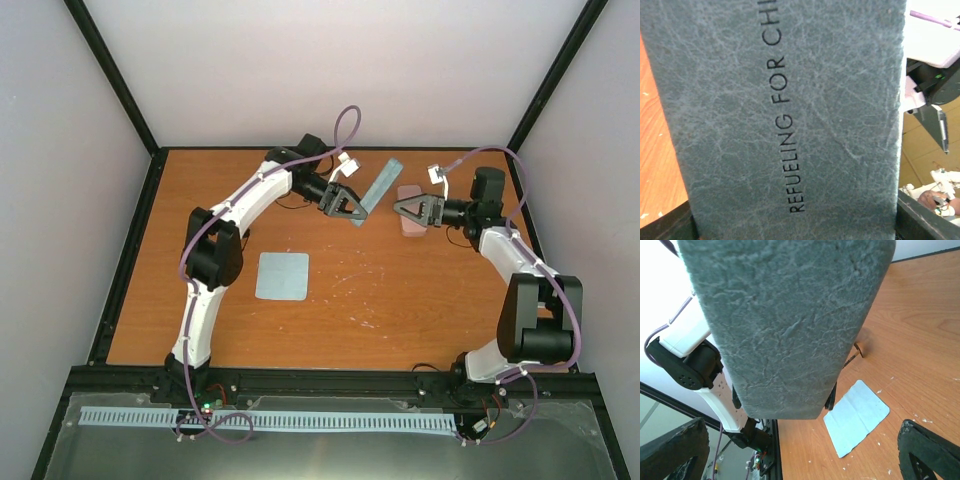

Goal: Organize the sunglasses
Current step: Pick up the sunglasses case at the center of the board, then open the sunglasses case.

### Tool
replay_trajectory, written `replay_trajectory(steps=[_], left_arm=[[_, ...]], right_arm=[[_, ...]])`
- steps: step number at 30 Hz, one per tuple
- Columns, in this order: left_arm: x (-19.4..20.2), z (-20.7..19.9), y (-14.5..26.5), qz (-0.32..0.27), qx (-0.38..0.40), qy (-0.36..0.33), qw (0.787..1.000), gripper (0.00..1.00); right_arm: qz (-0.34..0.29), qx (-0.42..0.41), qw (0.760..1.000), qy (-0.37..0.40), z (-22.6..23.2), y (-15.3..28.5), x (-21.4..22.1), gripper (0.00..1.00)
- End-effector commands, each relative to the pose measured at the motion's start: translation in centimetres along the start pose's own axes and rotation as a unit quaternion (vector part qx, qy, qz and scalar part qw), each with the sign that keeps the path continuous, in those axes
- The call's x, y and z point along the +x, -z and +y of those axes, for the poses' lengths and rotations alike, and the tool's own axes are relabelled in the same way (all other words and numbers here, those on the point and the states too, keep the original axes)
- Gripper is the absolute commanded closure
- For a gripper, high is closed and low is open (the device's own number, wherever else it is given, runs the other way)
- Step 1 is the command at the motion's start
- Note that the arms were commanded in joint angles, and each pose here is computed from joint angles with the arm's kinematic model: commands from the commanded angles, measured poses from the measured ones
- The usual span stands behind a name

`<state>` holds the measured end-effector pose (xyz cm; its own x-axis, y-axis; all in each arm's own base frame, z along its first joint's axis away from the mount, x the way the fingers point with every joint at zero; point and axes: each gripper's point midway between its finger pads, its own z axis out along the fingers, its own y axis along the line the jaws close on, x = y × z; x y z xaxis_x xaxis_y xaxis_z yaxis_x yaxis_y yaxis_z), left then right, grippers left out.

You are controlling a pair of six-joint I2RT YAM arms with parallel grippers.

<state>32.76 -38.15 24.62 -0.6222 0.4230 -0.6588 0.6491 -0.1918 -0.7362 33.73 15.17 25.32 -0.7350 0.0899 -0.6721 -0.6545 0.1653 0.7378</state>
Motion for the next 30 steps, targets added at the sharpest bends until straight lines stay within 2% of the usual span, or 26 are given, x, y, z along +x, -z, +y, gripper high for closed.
replay_trajectory(steps=[1, 11, 17, 30], left_arm=[[-2.8, -5.2, 0.3, -0.029, 0.066, -0.084, 0.994, 0.54], [-3.0, -5.9, -1.2, -0.021, 0.088, -0.093, 0.992, 0.53], [-3.0, -5.5, -1.3, -0.016, 0.073, -0.091, 0.993, 0.53], [-2.7, -3.2, -1.6, -0.005, 0.037, -0.075, 0.997, 0.56]], right_arm=[[0.002, -0.010, 0.999, 0.033, 0.8, -0.8, -1.4, 0.00], [-0.064, -0.022, 0.997, 0.043, 1.6, -3.2, -5.0, 0.00], [-0.128, -0.102, 0.985, 0.060, 4.4, -2.8, -6.0, 0.00], [-0.091, -0.122, 0.986, 0.064, 6.2, -3.9, -4.3, 0.00]])
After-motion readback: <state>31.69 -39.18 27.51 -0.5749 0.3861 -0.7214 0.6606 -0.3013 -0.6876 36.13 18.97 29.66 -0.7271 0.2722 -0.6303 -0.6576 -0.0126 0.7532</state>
